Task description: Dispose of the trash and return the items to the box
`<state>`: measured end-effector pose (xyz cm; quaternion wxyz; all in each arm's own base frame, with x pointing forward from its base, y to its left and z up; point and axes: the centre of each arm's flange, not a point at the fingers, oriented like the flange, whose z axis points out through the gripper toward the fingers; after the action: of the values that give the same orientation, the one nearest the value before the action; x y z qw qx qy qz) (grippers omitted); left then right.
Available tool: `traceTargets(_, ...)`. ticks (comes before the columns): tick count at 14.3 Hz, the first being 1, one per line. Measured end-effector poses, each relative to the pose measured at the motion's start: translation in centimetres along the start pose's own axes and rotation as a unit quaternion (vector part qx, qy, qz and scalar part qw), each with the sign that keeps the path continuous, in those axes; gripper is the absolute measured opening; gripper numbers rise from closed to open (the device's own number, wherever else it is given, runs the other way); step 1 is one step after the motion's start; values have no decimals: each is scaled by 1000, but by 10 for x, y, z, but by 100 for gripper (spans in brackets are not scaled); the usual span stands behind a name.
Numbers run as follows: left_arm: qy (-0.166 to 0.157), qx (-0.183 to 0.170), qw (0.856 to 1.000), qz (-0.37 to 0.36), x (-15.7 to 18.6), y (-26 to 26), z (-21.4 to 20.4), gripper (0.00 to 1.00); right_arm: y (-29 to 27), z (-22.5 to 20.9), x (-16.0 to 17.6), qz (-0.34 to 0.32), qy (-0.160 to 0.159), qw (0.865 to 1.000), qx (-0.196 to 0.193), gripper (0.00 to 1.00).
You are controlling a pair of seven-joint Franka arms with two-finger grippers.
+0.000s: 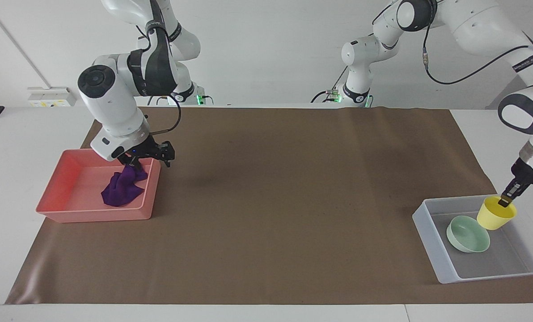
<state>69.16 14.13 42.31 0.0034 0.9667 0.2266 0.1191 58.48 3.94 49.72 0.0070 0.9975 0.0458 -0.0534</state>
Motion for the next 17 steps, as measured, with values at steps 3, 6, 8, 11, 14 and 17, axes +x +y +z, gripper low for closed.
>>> traceTargets(3, -20, 2, 999, 31, -11, 18, 27, 3, 8, -46, -9, -5, -9, 1000, -5, 91)
traceTargets(6, -25, 3, 998, 55, -15, 17, 32, 30, 21, -81, -24, -17, -12, 1000, -4, 94)
traceTargets(8, -11, -1, 998, 62, -13, 23, 11, 54, 30, -96, -38, -21, -17, 1000, -2, 94)
traceTargets(11, -43, 2, 995, 89, -38, 42, -75, 88, 34, -114, -59, -18, -22, 1000, -1, 96)
traceTargets(14, -79, 5, 987, 138, -107, 56, -167, 100, 33, -111, -68, -18, -32, 999, 1, 99)
traceTargets(17, -101, 17, 976, 193, -180, 71, -226, 100, 33, -99, -73, -19, -47, 999, 2, 99)
